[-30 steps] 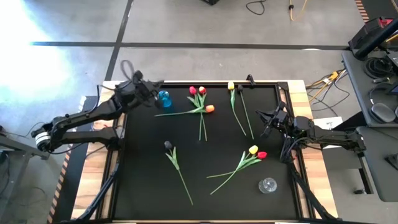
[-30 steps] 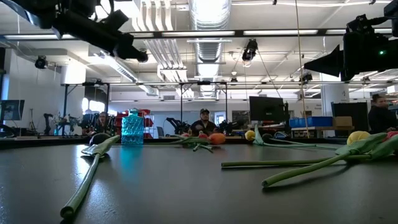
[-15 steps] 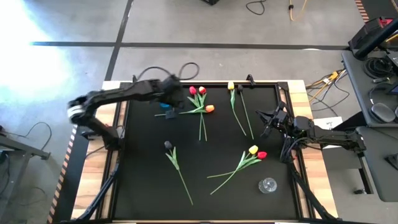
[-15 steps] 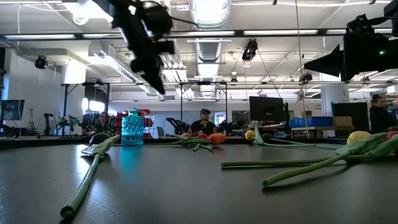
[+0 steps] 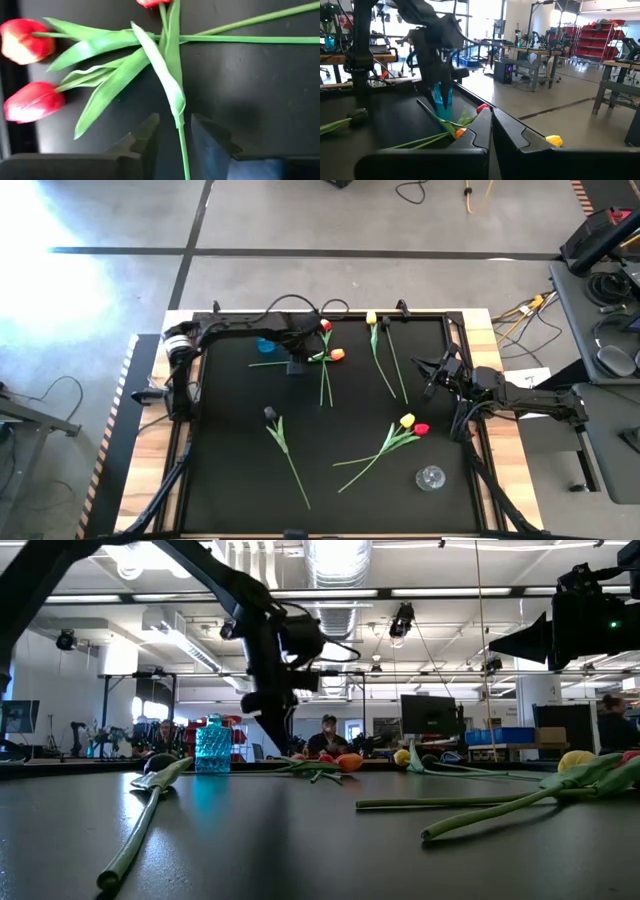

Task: Sort flowers into vase by color
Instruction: Put the bottom orange flower into the blue vase, then put the orange flower into the blue vase

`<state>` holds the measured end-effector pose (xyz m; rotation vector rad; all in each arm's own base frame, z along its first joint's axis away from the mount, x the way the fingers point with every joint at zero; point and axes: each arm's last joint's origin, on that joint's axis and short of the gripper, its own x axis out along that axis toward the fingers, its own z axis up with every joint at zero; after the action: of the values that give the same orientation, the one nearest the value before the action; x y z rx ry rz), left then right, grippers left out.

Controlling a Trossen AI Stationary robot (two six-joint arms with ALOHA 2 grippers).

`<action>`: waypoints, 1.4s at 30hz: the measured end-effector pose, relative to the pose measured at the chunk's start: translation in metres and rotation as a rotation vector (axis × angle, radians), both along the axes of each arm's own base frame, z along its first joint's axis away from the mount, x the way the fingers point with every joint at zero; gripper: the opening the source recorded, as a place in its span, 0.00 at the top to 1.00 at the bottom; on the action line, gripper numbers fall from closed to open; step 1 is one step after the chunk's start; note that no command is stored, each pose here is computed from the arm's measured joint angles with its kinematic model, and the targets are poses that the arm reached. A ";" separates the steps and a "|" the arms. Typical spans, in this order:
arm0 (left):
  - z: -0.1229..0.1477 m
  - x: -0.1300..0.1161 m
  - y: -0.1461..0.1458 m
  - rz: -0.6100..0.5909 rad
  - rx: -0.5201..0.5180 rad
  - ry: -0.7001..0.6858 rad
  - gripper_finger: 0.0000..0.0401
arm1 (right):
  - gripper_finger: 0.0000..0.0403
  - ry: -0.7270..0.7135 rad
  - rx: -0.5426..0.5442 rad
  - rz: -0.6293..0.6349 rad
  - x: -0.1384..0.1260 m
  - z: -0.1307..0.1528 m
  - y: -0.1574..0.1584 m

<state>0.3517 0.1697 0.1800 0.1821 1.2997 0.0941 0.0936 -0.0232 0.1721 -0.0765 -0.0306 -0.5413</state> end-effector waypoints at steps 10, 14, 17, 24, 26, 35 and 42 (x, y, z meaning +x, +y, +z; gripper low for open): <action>-0.023 0.015 0.012 -0.010 -0.072 -0.003 0.68 | 0.98 0.000 0.000 0.000 0.000 0.000 0.000; -0.029 0.018 0.015 0.000 -0.091 -0.004 0.71 | 0.98 0.000 0.000 0.000 0.000 0.000 0.000; -0.034 0.017 0.018 0.015 -0.099 0.004 0.74 | 0.98 0.000 0.000 0.000 0.000 0.000 0.000; -0.036 0.017 0.018 0.015 -0.109 0.010 0.89 | 0.98 0.000 0.000 0.000 0.000 0.000 0.000; -0.033 0.016 0.017 -0.002 -0.106 0.005 0.96 | 0.98 0.000 0.000 0.000 0.000 0.000 0.000; 0.039 0.003 0.010 -0.018 -0.020 -0.171 0.99 | 0.98 0.000 0.000 0.000 0.000 0.000 0.000; 0.123 -0.031 -0.007 -0.027 0.119 -0.470 1.00 | 0.98 0.000 0.000 0.000 0.000 0.000 0.000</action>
<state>0.3210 0.1626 0.3025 0.2614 0.8237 0.1803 0.0936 -0.0232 0.1722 -0.0761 -0.0309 -0.5414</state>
